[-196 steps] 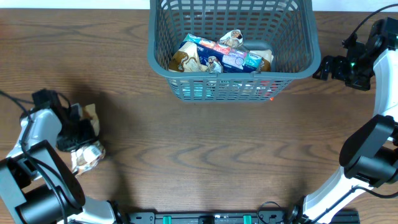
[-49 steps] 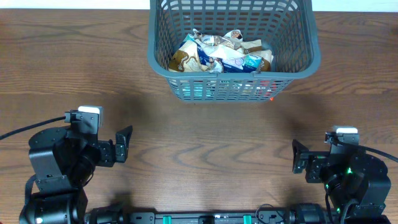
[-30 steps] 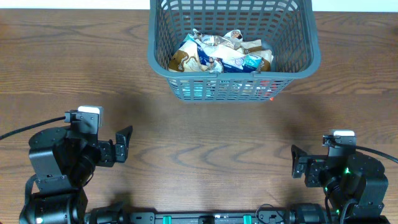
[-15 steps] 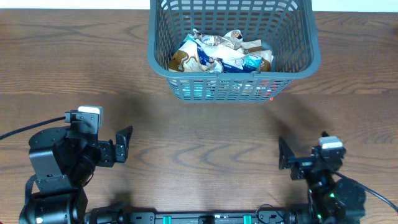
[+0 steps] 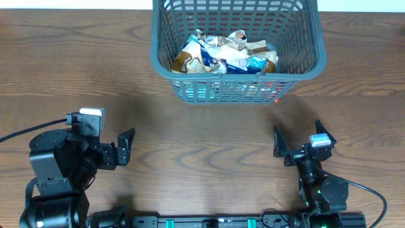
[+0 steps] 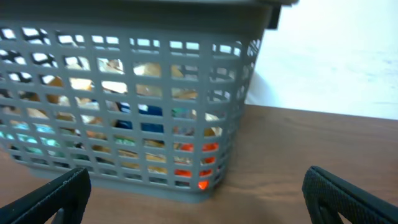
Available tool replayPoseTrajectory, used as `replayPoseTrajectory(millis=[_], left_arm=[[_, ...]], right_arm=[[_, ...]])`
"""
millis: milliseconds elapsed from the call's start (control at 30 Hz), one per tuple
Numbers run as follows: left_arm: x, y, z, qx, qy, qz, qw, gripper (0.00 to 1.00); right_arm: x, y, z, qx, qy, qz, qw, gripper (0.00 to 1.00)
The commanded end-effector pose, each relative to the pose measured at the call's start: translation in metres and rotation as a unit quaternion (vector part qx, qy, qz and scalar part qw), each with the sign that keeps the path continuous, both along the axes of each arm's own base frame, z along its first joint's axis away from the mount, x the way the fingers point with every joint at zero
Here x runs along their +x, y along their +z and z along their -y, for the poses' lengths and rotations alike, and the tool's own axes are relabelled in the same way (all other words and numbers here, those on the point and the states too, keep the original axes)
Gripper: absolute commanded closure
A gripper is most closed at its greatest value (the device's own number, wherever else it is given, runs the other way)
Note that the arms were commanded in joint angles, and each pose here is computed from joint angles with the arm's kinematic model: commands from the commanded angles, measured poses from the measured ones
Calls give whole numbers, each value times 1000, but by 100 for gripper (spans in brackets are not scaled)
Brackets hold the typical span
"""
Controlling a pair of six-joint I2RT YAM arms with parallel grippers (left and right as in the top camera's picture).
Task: Pack container
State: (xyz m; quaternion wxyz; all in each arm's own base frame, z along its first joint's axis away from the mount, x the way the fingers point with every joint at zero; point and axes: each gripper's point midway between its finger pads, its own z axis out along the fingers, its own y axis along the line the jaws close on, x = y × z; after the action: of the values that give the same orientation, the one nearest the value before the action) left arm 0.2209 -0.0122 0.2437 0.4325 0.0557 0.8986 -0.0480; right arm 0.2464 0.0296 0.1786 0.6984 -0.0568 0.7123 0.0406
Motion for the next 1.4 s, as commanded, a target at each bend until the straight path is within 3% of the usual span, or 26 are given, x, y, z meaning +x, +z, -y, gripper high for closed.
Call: replayPoseTrajectory(millis=[0, 233, 1367], left_arm=[[0, 2, 0, -6, 2, 2, 1000, 2], [0, 2, 0, -6, 2, 2, 1000, 1], [0, 2, 0, -6, 2, 2, 1000, 1]], right_arm=[[1, -3, 11, -10, -35, 3, 999, 1], [-1, -25, 18, -30, -52, -38, 997, 1], [-1, -25, 21, -40, -56, -36, 997, 1]])
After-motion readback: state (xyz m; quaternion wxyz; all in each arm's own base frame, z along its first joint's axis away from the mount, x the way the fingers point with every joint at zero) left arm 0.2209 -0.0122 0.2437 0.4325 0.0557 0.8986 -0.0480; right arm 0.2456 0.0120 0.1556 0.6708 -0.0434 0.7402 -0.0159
